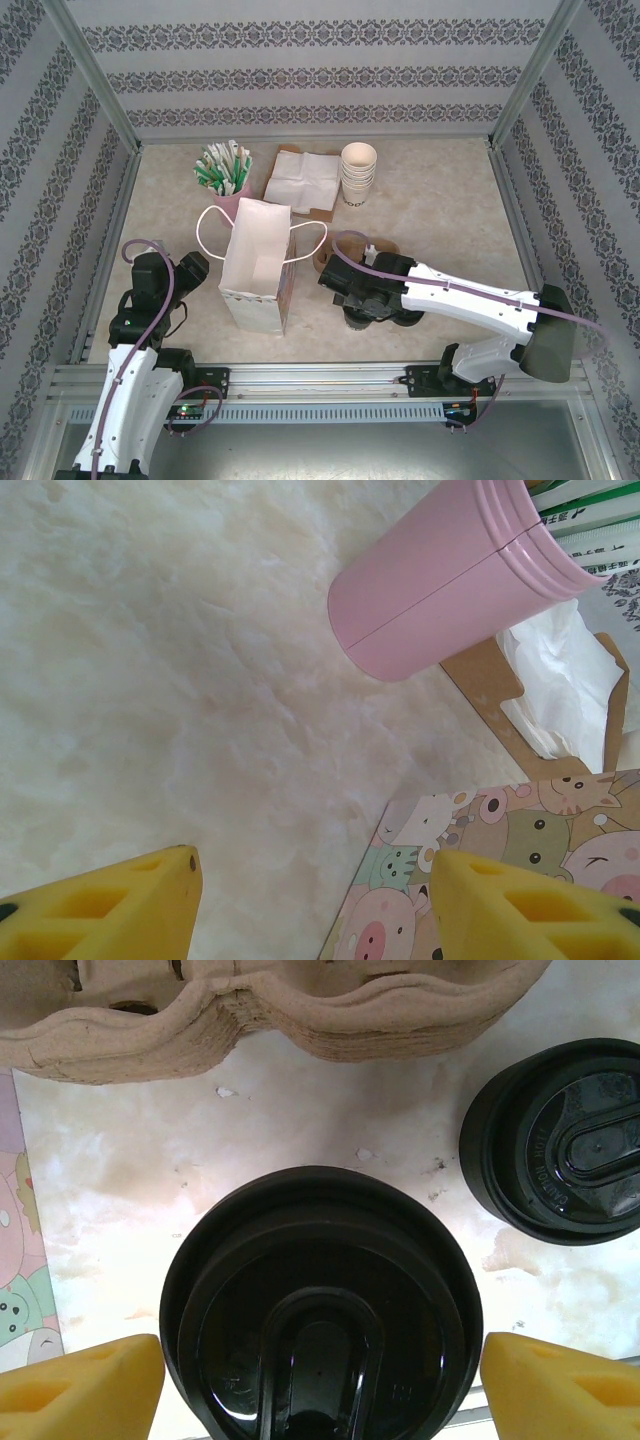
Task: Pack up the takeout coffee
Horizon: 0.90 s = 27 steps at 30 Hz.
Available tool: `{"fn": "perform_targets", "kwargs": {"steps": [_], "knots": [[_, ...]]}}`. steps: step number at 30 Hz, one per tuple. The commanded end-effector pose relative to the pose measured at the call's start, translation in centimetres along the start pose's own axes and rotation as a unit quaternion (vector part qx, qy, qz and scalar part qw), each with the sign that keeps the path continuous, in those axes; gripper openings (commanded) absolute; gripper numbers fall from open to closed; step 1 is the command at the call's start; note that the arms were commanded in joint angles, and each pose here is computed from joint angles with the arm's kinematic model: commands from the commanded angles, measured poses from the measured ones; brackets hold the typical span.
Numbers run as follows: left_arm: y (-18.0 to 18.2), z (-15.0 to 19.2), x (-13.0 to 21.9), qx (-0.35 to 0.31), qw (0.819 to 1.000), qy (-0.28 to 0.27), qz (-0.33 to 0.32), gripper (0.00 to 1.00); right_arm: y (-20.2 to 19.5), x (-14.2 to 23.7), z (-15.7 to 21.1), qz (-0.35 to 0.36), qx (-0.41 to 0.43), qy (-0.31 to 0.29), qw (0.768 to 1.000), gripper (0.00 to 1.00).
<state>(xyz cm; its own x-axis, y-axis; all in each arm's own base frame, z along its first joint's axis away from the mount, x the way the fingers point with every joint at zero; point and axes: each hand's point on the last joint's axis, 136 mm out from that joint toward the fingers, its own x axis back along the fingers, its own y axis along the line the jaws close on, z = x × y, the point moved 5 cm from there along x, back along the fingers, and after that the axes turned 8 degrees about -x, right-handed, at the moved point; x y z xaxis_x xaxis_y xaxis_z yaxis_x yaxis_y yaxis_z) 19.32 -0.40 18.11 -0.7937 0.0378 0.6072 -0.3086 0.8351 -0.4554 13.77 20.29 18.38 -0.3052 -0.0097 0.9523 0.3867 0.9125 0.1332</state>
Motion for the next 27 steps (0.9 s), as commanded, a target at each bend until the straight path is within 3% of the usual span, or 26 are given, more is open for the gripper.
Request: {"fn": "perform_targets", "kwargs": {"steps": [1,20,27], "knots": [[-0.6,-0.8,0.3,0.008,1.0,-0.016,0.014,0.63,-0.6,-0.6,0.1,0.015,-0.006,-0.01,1.0,0.81],[-0.7,-0.9,0.3,0.007,1.0,-0.017,0.016,0.63,-1.3,-2.0,0.8,0.019,0.013,0.004,1.0,0.69],[-0.7,-1.0,0.4,0.002,1.0,-0.019,0.016,0.63,-2.8,-4.0,2.3,0.073,0.071,0.045,0.994,0.64]]}}
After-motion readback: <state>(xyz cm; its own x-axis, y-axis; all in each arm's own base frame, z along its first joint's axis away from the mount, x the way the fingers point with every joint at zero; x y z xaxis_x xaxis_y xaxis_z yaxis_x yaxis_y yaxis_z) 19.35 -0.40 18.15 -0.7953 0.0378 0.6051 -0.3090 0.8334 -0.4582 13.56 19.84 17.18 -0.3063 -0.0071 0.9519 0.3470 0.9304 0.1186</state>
